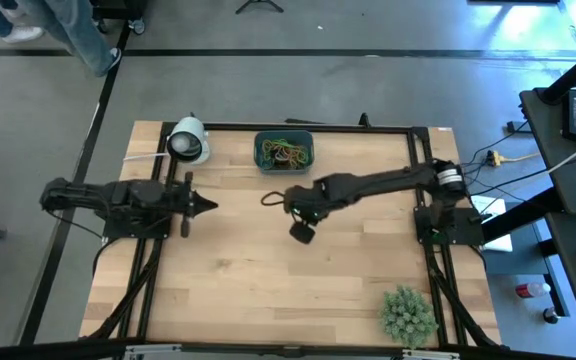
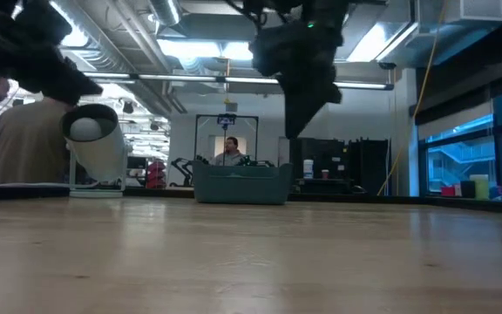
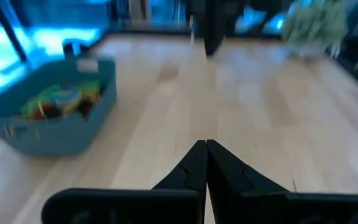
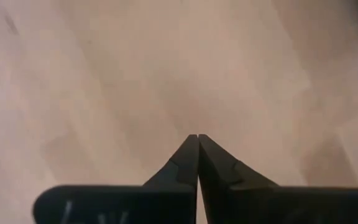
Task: Pick and place rubber bands into bin
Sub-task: Return to Home Position
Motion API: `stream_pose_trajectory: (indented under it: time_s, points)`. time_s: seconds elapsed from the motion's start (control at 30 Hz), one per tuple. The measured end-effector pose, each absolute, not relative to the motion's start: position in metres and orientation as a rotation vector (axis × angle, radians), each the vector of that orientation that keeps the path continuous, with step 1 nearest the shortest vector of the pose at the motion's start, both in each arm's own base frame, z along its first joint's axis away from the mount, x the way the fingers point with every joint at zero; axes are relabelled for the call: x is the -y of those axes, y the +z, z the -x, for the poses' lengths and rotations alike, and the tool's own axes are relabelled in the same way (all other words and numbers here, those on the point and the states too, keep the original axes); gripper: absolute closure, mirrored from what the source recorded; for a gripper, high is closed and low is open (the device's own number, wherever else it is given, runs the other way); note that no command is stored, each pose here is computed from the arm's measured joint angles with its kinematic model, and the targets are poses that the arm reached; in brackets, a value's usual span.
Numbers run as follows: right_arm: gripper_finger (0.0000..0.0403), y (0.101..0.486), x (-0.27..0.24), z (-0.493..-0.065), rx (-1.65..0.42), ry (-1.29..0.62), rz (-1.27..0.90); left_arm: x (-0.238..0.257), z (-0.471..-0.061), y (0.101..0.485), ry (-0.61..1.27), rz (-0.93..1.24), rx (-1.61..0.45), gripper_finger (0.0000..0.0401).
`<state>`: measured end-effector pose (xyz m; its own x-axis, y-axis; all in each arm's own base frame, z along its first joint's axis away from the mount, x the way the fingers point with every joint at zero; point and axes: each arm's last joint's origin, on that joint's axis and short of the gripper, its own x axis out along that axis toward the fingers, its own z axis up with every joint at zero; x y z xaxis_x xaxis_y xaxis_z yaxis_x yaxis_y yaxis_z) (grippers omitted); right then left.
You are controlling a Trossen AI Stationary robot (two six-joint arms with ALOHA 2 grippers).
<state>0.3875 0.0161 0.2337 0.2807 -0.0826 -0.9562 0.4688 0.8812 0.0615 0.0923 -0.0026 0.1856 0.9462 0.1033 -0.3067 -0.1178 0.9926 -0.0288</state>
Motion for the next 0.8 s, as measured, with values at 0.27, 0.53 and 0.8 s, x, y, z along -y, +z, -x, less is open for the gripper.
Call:
stream_pose_trajectory:
  time_s: [0.27,0.53,0.8]
  points:
    - [0.0392,0.237,-0.040,-0.361,-1.103,-0.301,-0.384,0.006,-0.089,0.187,-0.045,0.008,-0.097,0.0399]
    - [0.0392,0.248,-0.036,-0.328,-0.971,-0.242,-0.371,0.004,-0.097,0.168,-0.013,0.039,0.021,0.0399]
    - [0.0392,0.254,-0.029,-0.287,-0.902,-0.164,-0.270,0.000,-0.098,0.168,0.073,-0.048,0.022,0.0399]
